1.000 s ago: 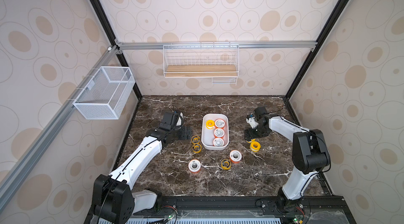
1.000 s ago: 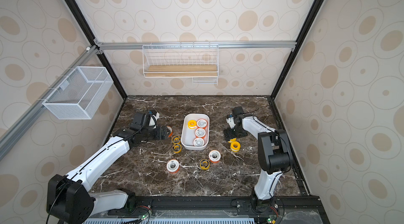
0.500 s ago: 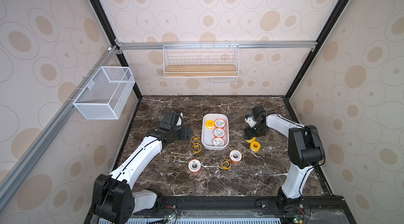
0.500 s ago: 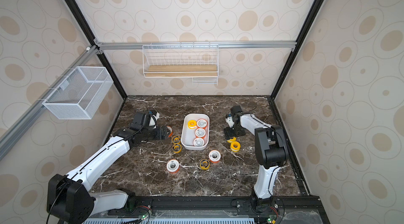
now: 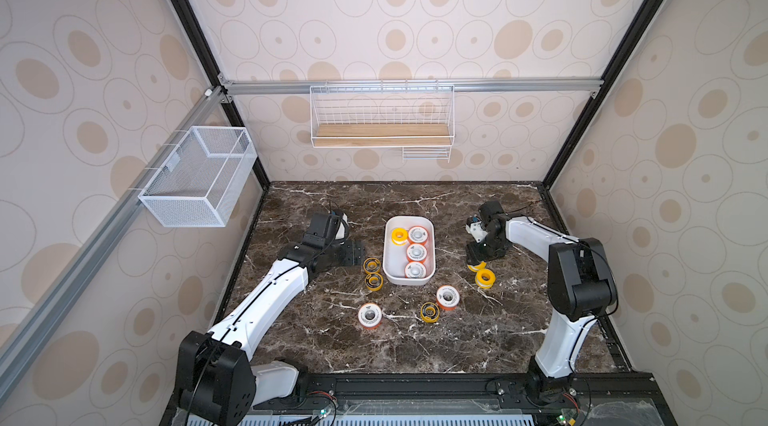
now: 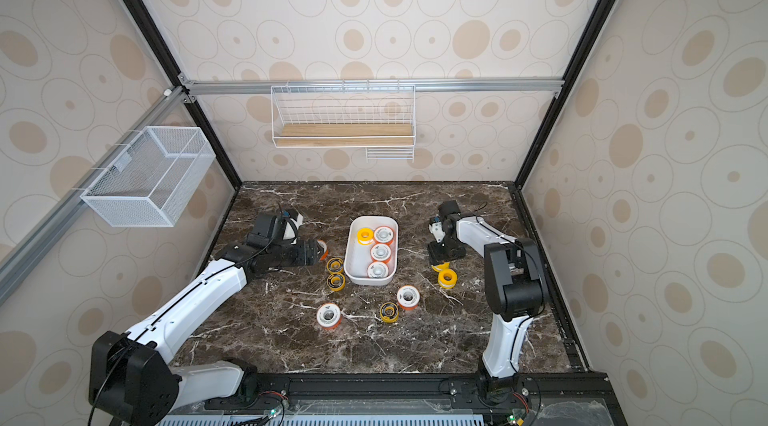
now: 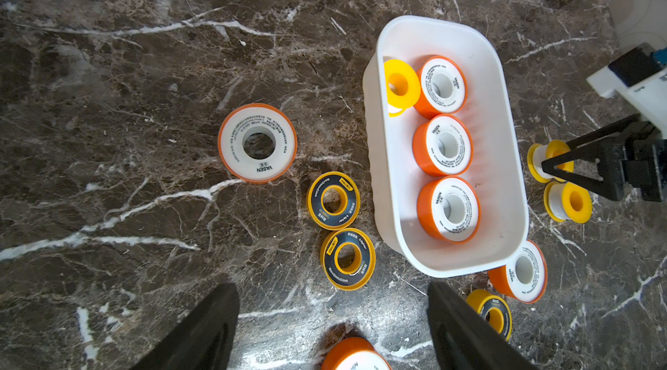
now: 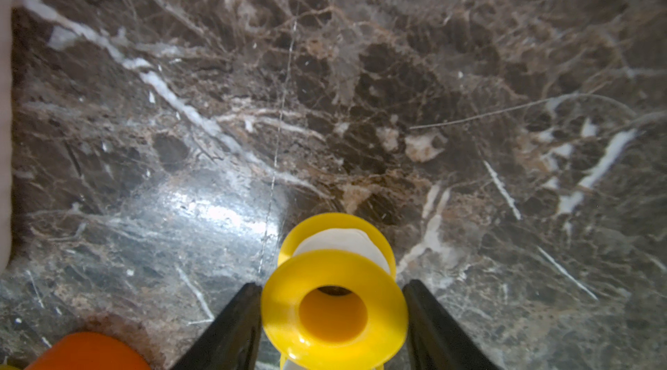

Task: Put the sealing tape into the storage box
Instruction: Pick up the sealing tape at the center of the board, then adjust the storage box at the center of the board.

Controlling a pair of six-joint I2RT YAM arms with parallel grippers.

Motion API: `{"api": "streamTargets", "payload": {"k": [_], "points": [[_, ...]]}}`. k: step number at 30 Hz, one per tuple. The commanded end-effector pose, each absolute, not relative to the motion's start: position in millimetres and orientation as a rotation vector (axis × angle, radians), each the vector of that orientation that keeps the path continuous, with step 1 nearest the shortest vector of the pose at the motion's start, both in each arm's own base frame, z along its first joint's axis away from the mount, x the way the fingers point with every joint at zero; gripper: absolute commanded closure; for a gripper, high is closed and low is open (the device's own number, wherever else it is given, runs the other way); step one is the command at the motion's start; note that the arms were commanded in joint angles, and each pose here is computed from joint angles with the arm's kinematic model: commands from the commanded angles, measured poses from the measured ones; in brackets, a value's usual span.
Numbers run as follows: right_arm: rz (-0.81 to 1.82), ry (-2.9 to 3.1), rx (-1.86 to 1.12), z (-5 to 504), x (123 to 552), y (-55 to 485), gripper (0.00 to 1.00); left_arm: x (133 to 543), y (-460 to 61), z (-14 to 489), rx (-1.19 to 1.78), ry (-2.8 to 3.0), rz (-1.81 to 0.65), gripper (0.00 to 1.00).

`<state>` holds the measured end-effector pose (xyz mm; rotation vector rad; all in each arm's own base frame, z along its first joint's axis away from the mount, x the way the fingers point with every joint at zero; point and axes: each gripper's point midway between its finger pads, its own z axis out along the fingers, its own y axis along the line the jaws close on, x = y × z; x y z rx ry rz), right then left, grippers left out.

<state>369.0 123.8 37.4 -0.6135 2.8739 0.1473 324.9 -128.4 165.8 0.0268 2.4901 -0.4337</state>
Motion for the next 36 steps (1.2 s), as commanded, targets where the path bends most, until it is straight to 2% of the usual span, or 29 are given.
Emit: {"api": "streamTargets", "payload": {"k": [1,11,17,20,25,36], "points": [[0.149,2.876,-0.613,47,366,125,0.36,330,-126,172,0.017,2.468,-0.425,0.15],[0.235,2.834,-0.610,69,366,135,0.40,330,-129,167,0.022,2.480,-0.444,0.15],[0.323,2.779,-0.623,91,364,147,0.39,336,-148,155,0.026,2.492,-0.573,0.16],[0.425,2.729,-0.647,107,365,163,0.39,341,-162,141,0.039,2.506,-0.667,0.21],[0.566,2.637,-0.703,136,366,194,0.38,345,-180,122,0.090,2.552,-0.756,0.37],[0.718,2.496,-0.894,170,363,265,0.37,352,-198,100,0.113,2.575,-0.829,0.50]]}}
